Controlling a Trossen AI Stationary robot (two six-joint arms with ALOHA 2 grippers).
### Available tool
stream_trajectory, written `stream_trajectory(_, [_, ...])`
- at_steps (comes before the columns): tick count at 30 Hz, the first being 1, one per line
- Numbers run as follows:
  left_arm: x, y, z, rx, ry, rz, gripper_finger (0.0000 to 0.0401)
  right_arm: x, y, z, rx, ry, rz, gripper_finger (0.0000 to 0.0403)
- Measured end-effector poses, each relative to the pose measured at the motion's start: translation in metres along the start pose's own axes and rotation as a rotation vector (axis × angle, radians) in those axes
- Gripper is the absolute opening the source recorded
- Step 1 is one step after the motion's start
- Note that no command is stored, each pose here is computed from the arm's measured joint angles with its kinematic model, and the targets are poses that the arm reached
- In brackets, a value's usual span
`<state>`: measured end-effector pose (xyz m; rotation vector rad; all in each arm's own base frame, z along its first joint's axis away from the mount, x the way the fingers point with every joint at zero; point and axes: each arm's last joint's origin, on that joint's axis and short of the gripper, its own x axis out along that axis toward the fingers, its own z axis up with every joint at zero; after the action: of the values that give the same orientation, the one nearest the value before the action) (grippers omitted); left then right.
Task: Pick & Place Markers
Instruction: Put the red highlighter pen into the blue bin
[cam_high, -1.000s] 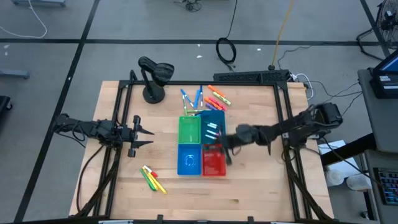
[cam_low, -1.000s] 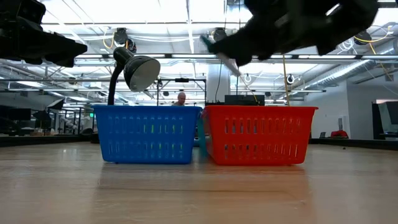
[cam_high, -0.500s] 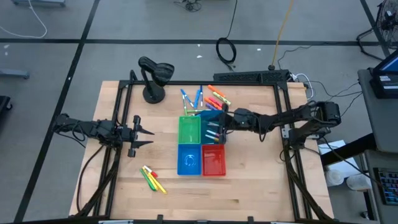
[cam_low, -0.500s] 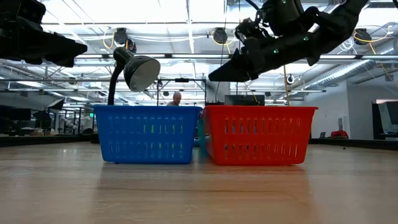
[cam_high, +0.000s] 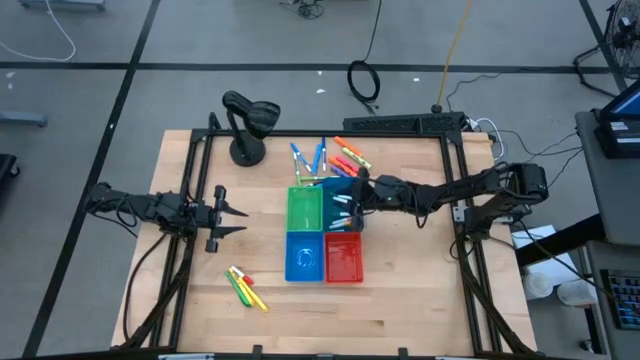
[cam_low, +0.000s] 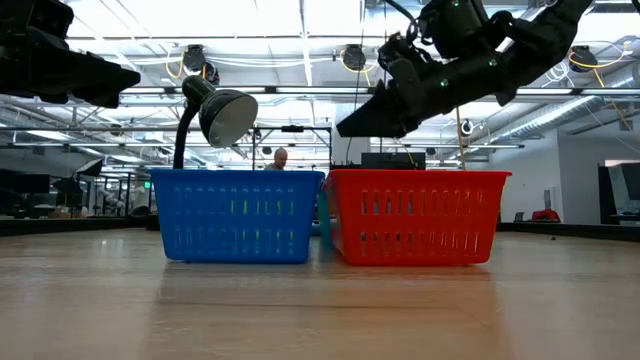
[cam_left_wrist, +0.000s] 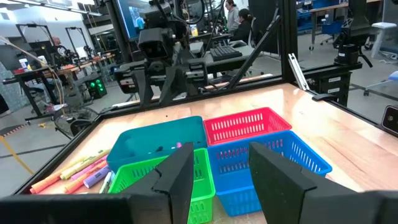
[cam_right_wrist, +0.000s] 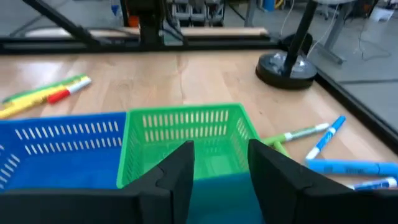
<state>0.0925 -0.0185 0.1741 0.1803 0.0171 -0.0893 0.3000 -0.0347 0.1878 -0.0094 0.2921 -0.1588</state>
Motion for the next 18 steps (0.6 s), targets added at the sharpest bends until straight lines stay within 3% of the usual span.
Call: stream_trajectory(18, [0.0000,0.0000,0.0000,0.000,0.000,0.000,0.0159,0.0000,0.0002,0.0016,0.056,-0.017,0.002,0.0135])
